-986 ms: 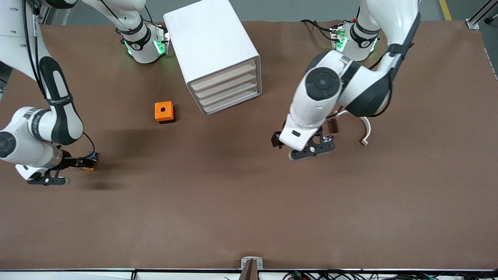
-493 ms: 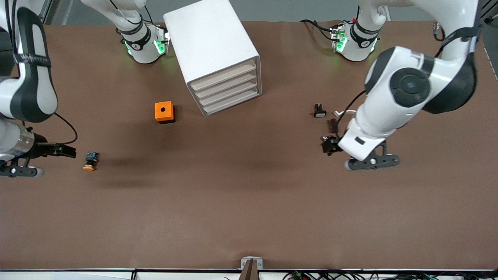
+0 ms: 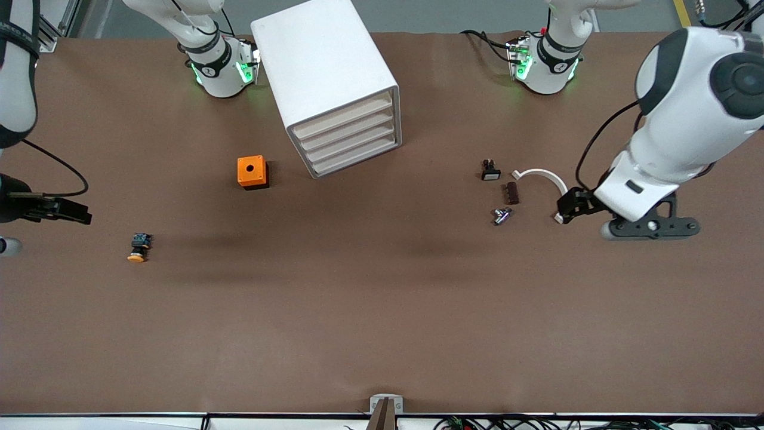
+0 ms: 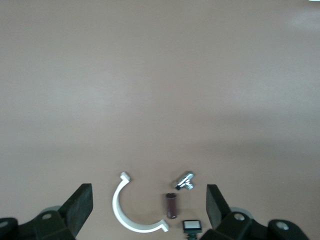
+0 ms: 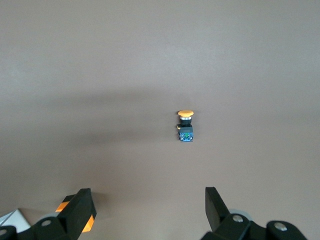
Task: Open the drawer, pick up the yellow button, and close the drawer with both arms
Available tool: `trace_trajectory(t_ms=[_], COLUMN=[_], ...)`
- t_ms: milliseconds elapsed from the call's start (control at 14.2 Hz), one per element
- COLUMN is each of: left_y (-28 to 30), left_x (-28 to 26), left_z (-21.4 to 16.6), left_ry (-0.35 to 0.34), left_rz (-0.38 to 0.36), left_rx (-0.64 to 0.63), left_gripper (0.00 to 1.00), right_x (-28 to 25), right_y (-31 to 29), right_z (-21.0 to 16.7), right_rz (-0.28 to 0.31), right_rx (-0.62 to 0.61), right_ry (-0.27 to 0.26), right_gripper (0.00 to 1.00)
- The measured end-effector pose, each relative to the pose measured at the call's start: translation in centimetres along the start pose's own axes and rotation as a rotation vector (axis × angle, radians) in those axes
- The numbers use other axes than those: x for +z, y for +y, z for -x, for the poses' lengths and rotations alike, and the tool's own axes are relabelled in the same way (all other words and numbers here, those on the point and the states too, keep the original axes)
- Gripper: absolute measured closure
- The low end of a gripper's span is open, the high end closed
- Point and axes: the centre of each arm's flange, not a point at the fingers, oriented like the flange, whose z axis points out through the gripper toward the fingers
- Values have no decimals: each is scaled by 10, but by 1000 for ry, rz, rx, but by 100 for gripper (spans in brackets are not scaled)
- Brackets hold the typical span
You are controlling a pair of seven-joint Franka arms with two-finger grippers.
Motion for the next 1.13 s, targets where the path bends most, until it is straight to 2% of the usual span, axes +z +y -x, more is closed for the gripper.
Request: trace_trajectory(t_ms=[352, 563, 775, 1127], left_y=[-44, -53, -77, -111], left_x=[-45, -65, -74, -96], left_z=[33, 49, 58, 75], left_ry=[53, 74, 57, 51], left_rz=[-13, 17, 54, 52], left_rx=[-33, -60, -83, -87], left_gripper=[0, 0, 0, 0], right_x=[-36, -55, -68, -73], right_y=[3, 5, 5, 4], right_z=[15, 27, 35, 38], right_rz=[-8, -9, -11, -11], right_rx=[8, 13, 12, 9], right_ry=[-28, -13, 6, 14], right_gripper=[0, 0, 0, 0])
